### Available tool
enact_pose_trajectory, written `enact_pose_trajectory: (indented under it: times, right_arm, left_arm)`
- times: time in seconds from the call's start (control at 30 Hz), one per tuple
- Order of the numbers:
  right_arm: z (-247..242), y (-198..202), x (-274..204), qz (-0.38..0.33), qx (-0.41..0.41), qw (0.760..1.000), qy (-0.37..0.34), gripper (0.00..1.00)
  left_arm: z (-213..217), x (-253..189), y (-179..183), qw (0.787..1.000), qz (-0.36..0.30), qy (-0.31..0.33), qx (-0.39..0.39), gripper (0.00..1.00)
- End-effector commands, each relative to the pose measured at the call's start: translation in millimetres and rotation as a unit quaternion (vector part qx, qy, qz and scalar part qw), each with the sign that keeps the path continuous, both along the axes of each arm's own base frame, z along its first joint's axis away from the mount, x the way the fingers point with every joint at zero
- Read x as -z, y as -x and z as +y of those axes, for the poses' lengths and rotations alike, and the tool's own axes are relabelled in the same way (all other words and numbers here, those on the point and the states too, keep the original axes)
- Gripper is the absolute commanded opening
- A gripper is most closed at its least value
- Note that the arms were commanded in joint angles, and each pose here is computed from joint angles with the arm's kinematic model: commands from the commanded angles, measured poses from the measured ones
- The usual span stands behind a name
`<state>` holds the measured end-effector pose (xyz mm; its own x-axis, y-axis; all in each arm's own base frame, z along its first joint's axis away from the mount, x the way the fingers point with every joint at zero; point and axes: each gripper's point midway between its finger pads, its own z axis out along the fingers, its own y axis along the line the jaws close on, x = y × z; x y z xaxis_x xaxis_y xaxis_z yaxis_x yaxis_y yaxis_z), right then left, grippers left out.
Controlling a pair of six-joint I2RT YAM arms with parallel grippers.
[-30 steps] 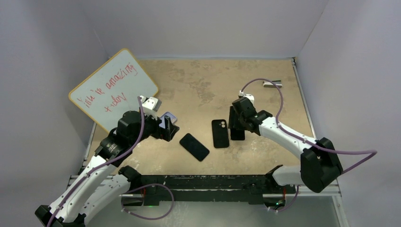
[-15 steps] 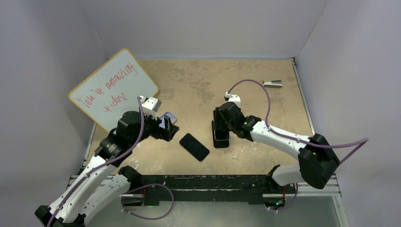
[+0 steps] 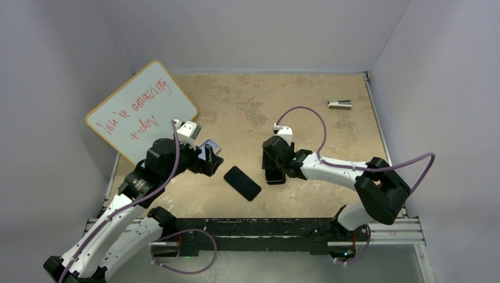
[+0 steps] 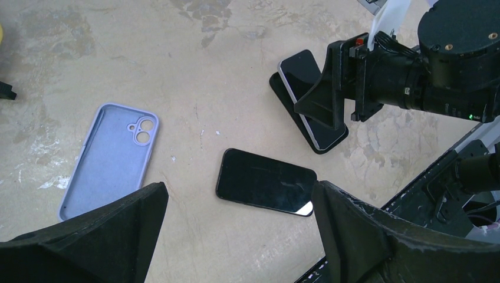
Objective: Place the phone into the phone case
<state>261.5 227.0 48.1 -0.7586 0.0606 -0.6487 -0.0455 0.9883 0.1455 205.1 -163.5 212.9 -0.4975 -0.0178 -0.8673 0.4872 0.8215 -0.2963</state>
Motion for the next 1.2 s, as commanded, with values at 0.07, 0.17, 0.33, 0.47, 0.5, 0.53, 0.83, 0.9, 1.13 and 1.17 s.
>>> enact_pose_trajectory:
  times: [0.07, 0.17, 0.33, 0.47, 0.5, 0.53, 0.83, 0.9, 1.13, 1.17]
  right_arm:
    - [-2, 2, 1, -0.02, 0.029, 0.999, 0.004, 0.44]
    - [-2, 5, 4, -0.019, 0.029, 0.999, 0.006, 0.47]
    - [-5, 6, 3, -0.025, 0.032, 0.999, 0.017, 0.47]
    - [-3, 0, -13, -0.04, 0.028, 0.999, 0.018, 0.45]
    - [-2, -2, -18, -0.045, 0.028, 0.998, 0.017, 0.45]
    - [-2, -4, -24, -0.05, 0.03, 0.998, 0.016, 0.45]
    - [-7, -8, -26, -0.063, 0.038, 0.997, 0.029, 0.44]
    - [-6, -8, -19, -0.057, 0.038, 0.997, 0.03, 0.45]
    - [-4, -6, -2, -0.045, 0.035, 0.998, 0.032, 0.48]
    - [-3, -5, -1, -0.043, 0.034, 0.998, 0.033, 0.48]
  left_arm:
    - [-3, -16, -3, 1.0, -0.019, 0.017, 0.001, 0.98]
    - [-3, -15, -3, 1.0, -0.017, 0.017, 0.001, 0.98]
    - [-3, -16, -3, 1.0, -0.019, 0.018, 0.001, 0.98]
    - [-3, -15, -3, 1.0, -0.018, 0.017, 0.0, 0.98]
    - [-3, -16, -3, 1.0, -0.018, 0.017, 0.0, 0.98]
    - [-3, -15, -3, 1.0, -0.017, 0.017, 0.001, 0.98]
    - [-3, -15, -3, 1.0, -0.016, 0.018, 0.0, 0.98]
    - [-3, -15, -3, 1.0, -0.016, 0.017, 0.0, 0.98]
    - [-3, -15, -3, 1.0, -0.017, 0.018, 0.001, 0.98]
    - [-3, -15, -3, 1.0, -0.017, 0.018, 0.001, 0.98]
